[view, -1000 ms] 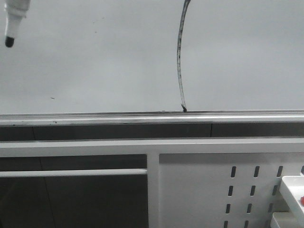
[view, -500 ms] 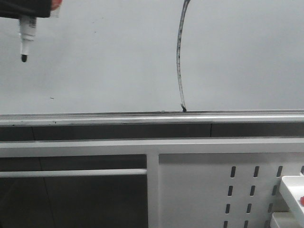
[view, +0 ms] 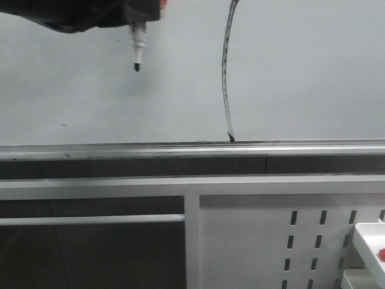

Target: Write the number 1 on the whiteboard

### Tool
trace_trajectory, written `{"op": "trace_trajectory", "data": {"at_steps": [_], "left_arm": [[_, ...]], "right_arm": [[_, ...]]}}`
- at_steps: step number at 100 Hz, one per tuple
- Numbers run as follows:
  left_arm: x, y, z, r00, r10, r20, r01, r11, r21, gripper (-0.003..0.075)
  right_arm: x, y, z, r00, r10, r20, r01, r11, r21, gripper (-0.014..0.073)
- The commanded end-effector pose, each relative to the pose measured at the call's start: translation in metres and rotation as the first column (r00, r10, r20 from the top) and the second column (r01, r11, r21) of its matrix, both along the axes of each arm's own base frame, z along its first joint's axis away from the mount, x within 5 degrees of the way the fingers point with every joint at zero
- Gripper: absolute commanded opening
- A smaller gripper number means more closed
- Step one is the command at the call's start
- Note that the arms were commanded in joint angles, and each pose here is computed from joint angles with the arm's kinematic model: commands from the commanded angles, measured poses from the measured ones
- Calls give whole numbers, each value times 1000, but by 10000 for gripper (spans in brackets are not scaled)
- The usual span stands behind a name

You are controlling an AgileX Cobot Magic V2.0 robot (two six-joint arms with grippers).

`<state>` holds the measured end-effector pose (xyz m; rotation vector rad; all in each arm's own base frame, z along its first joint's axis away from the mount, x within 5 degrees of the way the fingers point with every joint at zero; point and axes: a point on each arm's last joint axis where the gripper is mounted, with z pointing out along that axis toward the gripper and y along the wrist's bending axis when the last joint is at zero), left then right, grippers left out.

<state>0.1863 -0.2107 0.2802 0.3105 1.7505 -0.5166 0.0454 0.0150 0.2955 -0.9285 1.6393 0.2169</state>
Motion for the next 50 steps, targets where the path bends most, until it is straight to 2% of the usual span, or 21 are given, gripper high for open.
{"op": "trace_trajectory", "data": {"at_steps": [1,21,50], "left_arm": [[6,-10,16,996,21,86,-12,994,-106,-20],[20,-20,2,995,65,75,-57,993,-99,-20],[48,-7,8,989,139,45,-133,985,-111,-20]], "right_arm": [[1,0,12,998,2,67,-4,999,31,-54],[1,0,12,998,2,65,-4,999,31,-55],[1,0,11,998,-1,61,-1,1000,27,-55]]}}
